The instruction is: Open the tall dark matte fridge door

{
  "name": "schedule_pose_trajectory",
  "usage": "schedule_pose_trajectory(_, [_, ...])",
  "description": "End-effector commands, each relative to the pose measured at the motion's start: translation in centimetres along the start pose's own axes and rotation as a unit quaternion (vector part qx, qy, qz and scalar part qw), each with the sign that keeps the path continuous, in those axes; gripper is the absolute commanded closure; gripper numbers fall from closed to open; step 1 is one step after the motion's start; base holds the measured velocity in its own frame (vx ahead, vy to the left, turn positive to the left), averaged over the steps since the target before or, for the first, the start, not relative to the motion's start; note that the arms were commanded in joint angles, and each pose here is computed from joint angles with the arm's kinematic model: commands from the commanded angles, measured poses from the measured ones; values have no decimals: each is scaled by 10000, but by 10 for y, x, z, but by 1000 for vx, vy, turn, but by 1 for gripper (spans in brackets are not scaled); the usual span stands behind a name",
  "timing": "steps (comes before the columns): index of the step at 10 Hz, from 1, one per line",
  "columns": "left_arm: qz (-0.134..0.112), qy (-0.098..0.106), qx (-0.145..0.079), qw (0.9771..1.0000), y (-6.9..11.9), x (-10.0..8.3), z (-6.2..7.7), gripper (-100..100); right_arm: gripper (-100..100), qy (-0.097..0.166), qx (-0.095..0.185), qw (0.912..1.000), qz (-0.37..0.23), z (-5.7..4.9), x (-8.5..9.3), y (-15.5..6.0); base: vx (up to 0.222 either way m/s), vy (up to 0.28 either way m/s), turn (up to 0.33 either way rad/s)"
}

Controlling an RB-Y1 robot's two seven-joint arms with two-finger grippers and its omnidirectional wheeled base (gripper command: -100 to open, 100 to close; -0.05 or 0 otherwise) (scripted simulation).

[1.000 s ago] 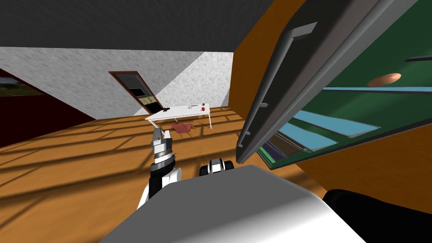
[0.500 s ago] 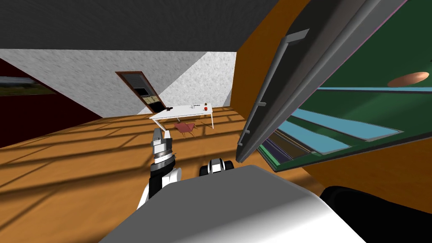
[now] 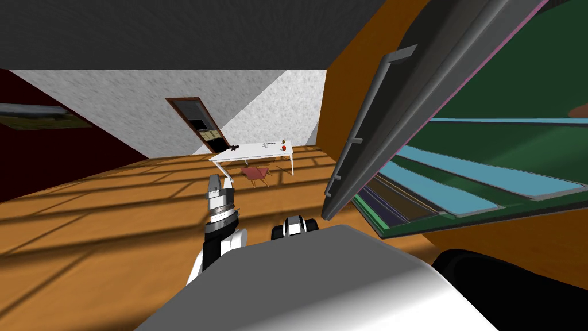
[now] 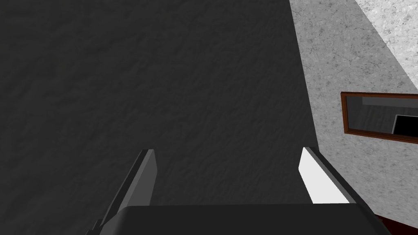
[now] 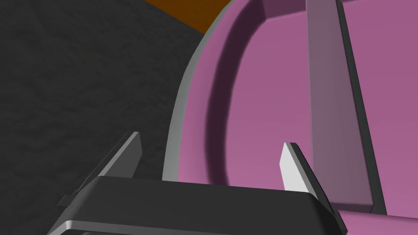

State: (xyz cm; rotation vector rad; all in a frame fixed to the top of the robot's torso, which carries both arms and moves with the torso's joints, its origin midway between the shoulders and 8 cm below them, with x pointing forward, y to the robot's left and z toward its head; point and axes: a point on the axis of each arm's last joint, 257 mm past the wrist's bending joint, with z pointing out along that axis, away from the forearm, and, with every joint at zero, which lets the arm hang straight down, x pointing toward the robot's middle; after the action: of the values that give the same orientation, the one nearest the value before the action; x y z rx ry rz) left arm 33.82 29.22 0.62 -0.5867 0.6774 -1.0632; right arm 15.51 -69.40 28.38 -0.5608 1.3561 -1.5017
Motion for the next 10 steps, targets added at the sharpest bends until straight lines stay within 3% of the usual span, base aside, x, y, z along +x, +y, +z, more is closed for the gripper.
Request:
schedule_pose_trajectory(1, [0,0,0,10000,0,0,0,0,-100,156,122,9992,343,-7,25,12,31,103,59])
schedule_pose_trajectory(10, [0,0,0,10000,0,0,0,0,-100,562,183,9894,1328,-15,88,78,31,80,48])
